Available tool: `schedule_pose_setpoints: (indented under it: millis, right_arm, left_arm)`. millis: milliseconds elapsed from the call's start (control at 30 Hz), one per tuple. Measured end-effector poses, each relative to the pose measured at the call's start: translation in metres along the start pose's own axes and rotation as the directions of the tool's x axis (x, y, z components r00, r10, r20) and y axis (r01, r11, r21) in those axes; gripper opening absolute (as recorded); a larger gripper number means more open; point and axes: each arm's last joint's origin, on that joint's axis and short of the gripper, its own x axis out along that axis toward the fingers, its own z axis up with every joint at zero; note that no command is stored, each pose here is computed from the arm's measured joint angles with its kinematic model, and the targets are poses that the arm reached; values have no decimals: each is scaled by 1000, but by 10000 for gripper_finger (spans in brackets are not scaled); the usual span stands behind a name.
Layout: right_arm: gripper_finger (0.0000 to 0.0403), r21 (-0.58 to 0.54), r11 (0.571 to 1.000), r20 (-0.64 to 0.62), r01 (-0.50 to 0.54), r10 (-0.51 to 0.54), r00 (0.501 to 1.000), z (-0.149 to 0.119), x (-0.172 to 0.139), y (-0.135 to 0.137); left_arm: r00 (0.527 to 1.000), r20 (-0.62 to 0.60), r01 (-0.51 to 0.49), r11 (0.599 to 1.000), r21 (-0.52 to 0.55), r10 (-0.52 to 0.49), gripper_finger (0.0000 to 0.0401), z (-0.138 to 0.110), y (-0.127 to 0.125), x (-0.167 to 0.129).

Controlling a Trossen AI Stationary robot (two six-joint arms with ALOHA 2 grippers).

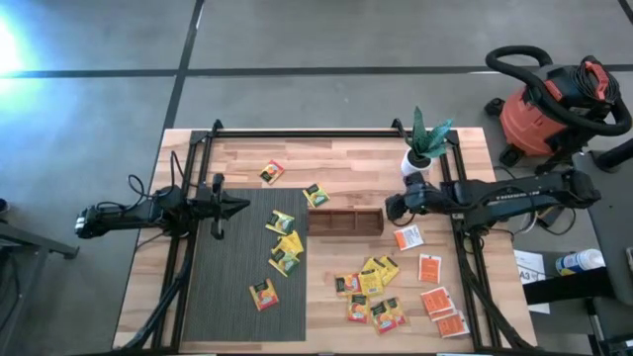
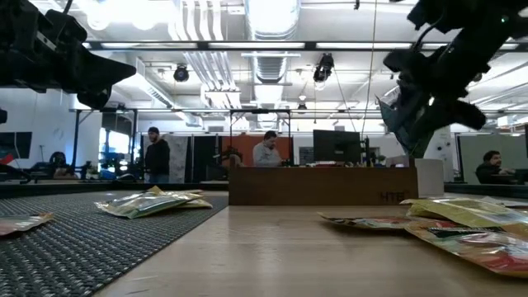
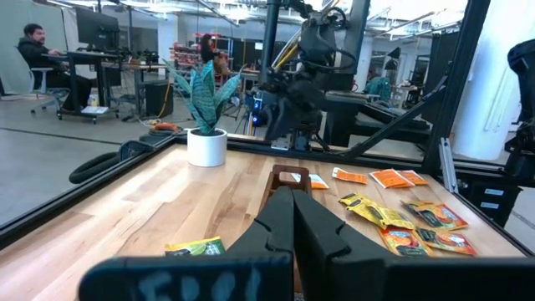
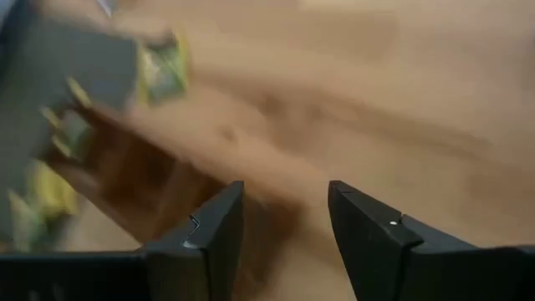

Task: Pick & Place Tea
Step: Put the orange tea bag into the left section of the wooden organizer

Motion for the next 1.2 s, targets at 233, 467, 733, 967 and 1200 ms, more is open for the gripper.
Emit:
schedule_pose_setpoints:
  millis: [233,467,733,967,1200]
  right_arm:
    - [171,-114,981,-334,159,-188,924,-12,-1,-8]
    - [171,-122,959,-435,257,-284,854,-25,6,-22]
    - [171,-172,942,-447,288,-335,829,-36,14,-40]
    - [171,-172,950,-418,259,-309,854,-40,21,-44]
    - [171,-192,948,-401,255,-313,861,-39,22,-44]
  left_arm:
    - [1000,0,0,1000,0,0,0,0,0,0]
    - [1000,0,0,1000,0,0,0,0,0,0]
    - [1000,0,0,1000,0,0,0,0,0,0]
    - [1000,0,0,1000,0,0,0,0,0,0]
    - [1000,0,0,1000,0,0,0,0,0,0]
